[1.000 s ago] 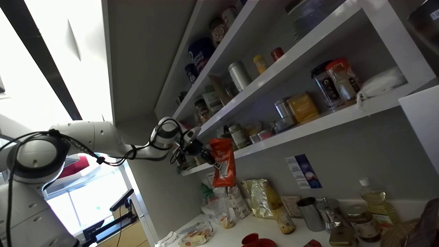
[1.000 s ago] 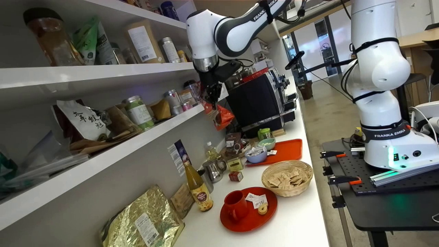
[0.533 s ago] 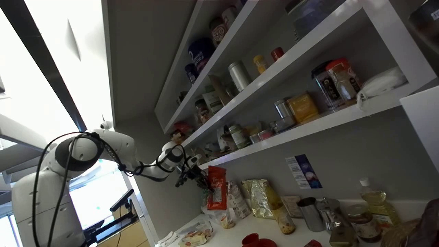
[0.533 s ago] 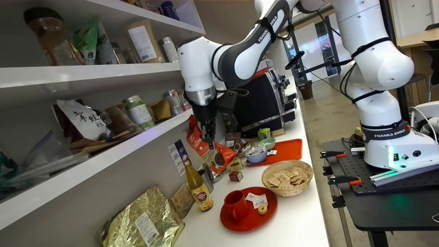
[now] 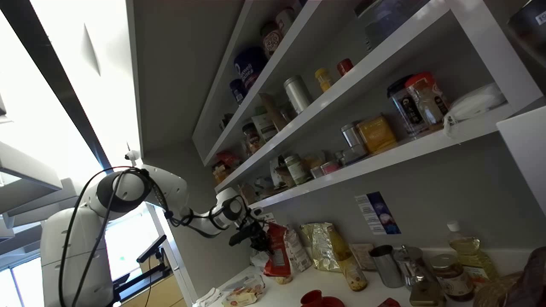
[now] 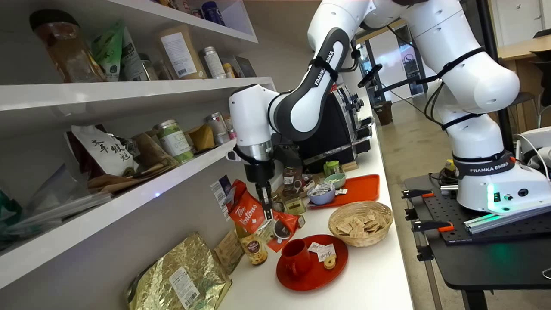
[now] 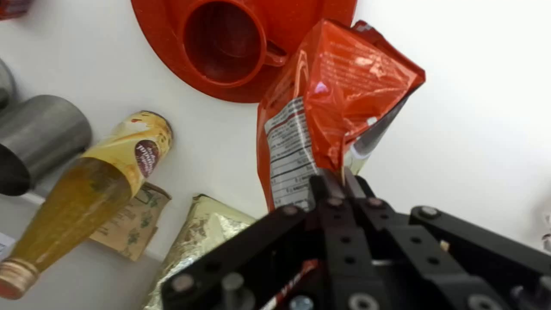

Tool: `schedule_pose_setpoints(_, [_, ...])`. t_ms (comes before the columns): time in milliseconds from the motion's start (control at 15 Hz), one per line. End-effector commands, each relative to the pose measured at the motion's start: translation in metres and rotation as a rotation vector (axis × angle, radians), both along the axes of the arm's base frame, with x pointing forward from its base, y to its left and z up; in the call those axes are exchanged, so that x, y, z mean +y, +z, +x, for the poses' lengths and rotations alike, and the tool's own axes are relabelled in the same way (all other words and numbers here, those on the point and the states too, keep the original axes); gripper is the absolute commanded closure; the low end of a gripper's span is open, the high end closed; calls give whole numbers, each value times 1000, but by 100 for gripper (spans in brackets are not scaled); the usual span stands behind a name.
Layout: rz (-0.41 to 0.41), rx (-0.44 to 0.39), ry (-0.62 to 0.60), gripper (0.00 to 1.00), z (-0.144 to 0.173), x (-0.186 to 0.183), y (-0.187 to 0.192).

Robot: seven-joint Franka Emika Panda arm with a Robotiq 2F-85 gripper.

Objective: Take the orange packet off the shelf

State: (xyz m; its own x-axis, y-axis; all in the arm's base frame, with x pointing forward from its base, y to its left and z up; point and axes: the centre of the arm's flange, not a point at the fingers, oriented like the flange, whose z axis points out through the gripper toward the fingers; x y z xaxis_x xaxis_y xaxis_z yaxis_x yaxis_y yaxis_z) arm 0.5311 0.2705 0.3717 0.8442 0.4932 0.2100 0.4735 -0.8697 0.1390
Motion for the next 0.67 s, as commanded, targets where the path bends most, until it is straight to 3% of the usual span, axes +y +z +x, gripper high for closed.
schedule_pose_setpoints(0, [13, 46, 178, 99, -15, 14, -17])
schedule_pose_setpoints(333, [13, 68, 271, 99, -33, 45, -52])
schedule_pose_setpoints(600, [37, 23, 303, 99, -30, 70, -87])
